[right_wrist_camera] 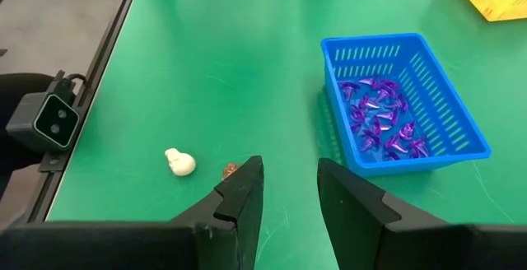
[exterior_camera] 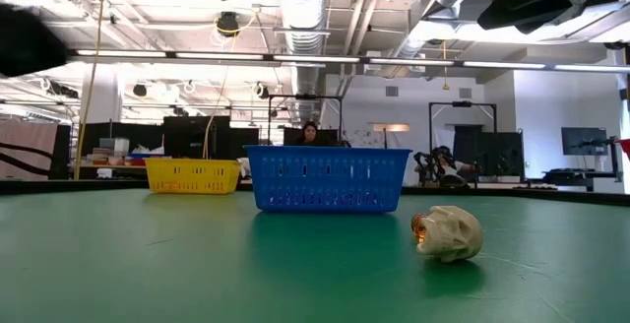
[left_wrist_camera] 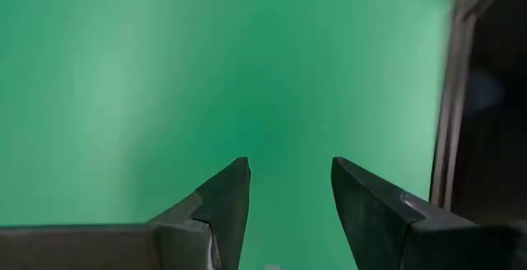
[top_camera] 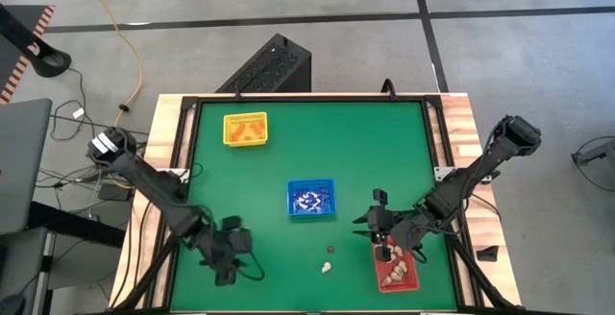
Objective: Sort Halloween decoration
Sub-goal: Put the witch hat toy into the blue bin
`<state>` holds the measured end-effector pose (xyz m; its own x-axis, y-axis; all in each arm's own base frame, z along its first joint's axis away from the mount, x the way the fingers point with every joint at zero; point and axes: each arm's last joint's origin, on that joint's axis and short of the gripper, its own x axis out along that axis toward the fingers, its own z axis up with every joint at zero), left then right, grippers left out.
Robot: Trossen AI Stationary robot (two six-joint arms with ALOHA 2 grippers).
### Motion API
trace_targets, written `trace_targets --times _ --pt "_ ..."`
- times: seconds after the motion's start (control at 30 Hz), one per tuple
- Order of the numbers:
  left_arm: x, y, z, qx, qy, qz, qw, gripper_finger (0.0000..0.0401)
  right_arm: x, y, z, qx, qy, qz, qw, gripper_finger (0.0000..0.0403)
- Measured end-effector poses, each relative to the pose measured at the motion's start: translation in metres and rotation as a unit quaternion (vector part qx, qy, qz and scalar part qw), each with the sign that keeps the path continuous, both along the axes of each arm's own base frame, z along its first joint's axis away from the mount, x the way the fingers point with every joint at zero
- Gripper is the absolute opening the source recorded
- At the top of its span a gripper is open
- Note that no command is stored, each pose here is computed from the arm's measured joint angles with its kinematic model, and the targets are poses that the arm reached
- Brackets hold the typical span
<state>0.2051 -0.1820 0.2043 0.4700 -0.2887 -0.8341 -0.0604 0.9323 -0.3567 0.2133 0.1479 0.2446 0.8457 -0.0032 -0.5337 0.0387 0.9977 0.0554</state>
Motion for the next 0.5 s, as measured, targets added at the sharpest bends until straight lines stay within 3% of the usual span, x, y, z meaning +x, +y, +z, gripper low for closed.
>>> trace_targets --times 0.2,0.33,0.5 --pt "-0.038 -0.019 -0.006 -0.048 0.143 0.080 0.985 0.0161 0.000 0.000 0.000 -0.001 0.000 0.000 1.000 0.0148" --pt "-0.052 -0.031 -0.006 -0.052 0.136 0.093 0.985 0.0161 0.000 0.000 0.000 -0.001 0.000 0.001 1.000 0.0148" --pt "-0.062 -0.041 -0.016 0.006 0.086 0.074 0.994 0.0160 0.000 0.000 0.000 0.000 0.000 0.000 1.000 0.0148"
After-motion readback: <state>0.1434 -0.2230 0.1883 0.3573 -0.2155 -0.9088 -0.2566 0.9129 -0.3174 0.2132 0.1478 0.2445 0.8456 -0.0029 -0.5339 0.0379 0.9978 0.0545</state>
